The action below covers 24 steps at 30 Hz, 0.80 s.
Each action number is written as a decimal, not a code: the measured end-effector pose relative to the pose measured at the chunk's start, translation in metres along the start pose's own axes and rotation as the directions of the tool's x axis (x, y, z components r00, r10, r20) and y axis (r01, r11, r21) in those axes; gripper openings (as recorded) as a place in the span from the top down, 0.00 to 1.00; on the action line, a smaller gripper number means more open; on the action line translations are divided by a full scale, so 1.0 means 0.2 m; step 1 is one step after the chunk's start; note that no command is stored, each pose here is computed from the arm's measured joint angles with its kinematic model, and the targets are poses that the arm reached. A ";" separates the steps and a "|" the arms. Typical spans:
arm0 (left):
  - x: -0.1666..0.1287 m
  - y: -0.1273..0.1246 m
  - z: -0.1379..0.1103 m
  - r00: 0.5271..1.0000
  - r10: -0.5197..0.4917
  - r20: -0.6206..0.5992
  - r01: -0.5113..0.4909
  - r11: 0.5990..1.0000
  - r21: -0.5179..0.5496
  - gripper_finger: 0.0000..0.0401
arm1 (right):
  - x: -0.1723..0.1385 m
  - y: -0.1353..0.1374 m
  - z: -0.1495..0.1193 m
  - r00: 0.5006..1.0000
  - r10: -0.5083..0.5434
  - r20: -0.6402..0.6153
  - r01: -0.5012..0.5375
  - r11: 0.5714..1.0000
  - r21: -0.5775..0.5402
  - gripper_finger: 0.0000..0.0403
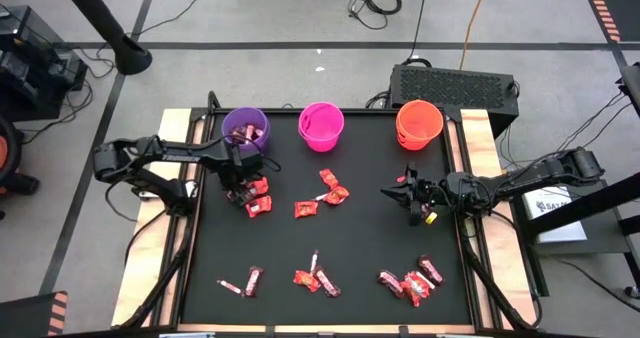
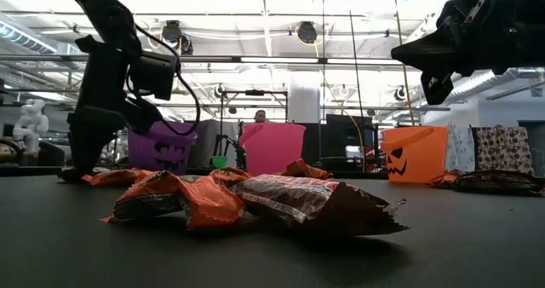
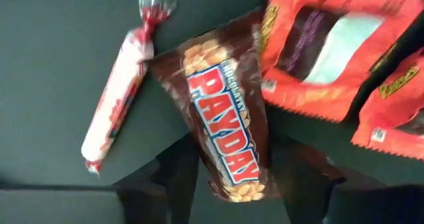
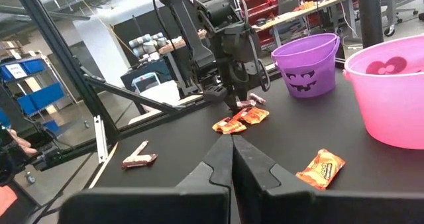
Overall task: Sort candy by brand, put in halloween buckets
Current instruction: Put the brown chocolate bar into the purple bucket
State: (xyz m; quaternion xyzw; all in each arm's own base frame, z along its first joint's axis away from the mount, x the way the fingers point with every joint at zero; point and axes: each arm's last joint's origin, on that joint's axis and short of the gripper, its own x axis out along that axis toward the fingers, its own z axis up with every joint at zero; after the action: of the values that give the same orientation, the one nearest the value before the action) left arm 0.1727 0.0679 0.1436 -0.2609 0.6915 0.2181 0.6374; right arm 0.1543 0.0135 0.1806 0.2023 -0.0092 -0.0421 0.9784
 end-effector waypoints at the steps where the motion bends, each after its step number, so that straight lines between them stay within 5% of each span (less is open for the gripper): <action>1: 0.00 0.00 0.00 1.000 0.000 -0.003 0.000 1.000 0.000 0.58 | 0.00 0.00 0.00 1.000 0.000 0.000 0.000 1.000 0.000 1.00; 8: 0.00 0.00 0.00 1.000 -0.001 -0.004 0.001 1.000 0.025 0.71 | 0.00 0.00 0.00 1.000 0.000 0.000 0.000 1.000 0.000 1.00; 17: -0.10 -0.01 0.01 0.998 -0.012 -0.060 0.014 1.000 0.028 0.72 | 0.00 0.00 0.00 1.000 0.000 0.000 0.000 1.000 0.000 1.00; 24: -0.30 -0.05 0.07 0.992 -0.097 0.074 0.092 0.993 0.073 0.72 | 0.00 0.00 0.00 1.000 0.000 0.000 0.000 1.000 0.000 1.00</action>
State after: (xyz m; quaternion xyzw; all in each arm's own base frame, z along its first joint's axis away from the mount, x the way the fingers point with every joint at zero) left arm 0.1928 0.0735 0.2014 -0.2625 0.6602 0.1735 0.6820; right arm 0.1543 0.0135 0.1806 0.2025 -0.0092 -0.0421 0.9783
